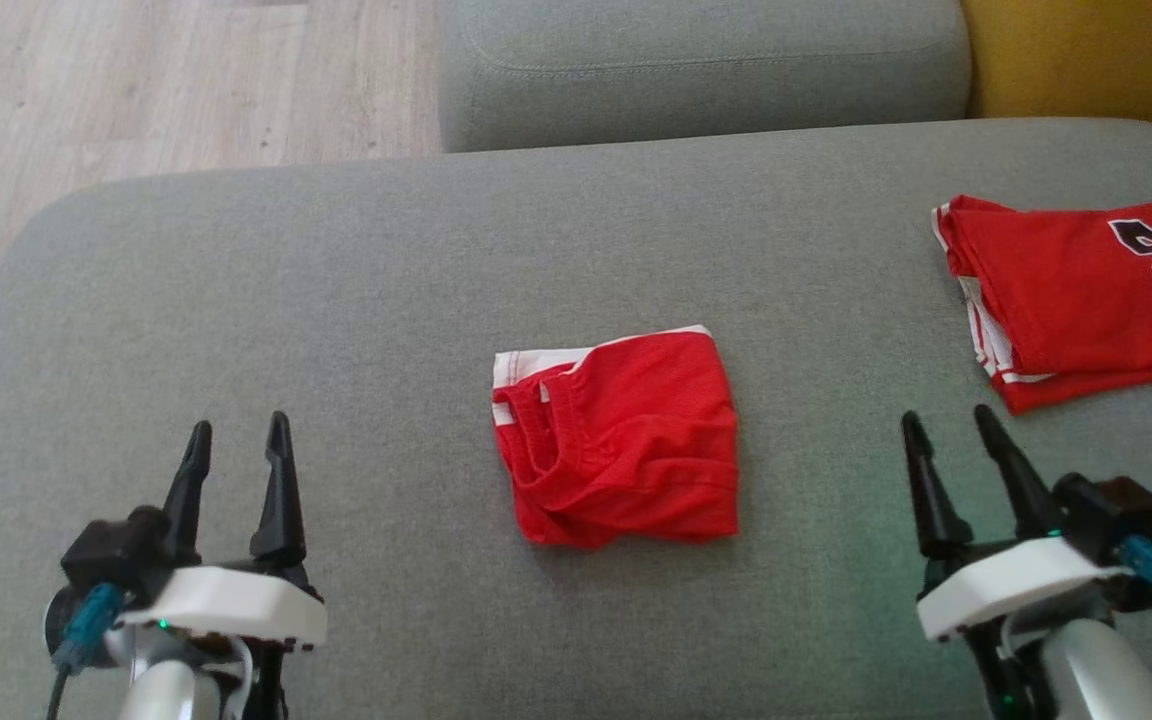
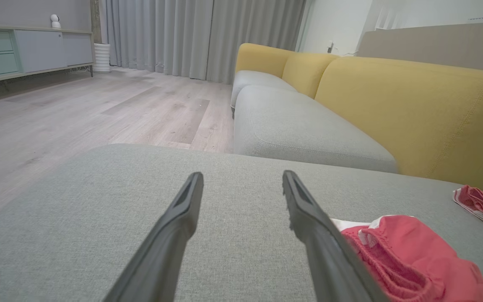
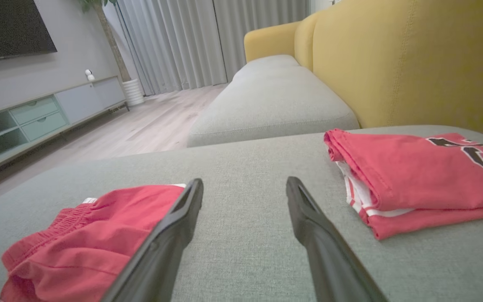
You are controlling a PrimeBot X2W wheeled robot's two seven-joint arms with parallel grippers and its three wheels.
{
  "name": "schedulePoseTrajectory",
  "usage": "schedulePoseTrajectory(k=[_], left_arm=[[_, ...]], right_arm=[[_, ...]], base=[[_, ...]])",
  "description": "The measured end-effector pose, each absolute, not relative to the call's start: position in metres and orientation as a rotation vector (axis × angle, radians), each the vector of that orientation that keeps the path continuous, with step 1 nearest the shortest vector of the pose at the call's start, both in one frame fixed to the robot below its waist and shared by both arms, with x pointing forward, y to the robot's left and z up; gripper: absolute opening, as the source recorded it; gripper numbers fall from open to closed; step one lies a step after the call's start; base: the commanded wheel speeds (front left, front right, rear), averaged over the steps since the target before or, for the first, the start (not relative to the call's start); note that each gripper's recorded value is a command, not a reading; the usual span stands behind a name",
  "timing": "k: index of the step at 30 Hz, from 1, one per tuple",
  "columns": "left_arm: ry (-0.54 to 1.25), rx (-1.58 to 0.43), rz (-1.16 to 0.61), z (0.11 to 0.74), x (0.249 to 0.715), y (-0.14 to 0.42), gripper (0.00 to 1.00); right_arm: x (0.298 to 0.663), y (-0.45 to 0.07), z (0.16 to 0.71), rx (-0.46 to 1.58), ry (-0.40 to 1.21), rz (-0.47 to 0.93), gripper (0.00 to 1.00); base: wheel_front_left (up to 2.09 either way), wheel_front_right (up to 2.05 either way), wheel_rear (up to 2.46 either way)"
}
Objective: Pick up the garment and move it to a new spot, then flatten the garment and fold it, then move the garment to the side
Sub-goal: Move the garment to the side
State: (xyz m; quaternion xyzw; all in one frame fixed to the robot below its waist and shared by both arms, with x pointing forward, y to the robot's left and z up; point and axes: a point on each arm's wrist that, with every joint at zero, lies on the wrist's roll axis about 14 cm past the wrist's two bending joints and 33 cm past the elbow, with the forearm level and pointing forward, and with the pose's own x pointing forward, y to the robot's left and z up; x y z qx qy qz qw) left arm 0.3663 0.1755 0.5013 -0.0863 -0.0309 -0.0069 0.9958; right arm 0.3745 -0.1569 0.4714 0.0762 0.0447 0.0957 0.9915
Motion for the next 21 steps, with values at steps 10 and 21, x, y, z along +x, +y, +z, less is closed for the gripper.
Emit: schedulePoseTrajectory(k=[10,21], left_arm=[[-0.044,-0.174,0.017,0.495,0.361,0.185,1.00],[-0.021,-0.165,0.088,0.487,0.355,0.208,1.00]], right_arm=[[0.422,-0.094,0.475,0.110,0.211,0.371,1.00],[0.432,-0.064,0.397,0.052,0.693,0.438,1.00]], base=[[0.00,0.00,0.00],[0.00,0.00,0.00]])
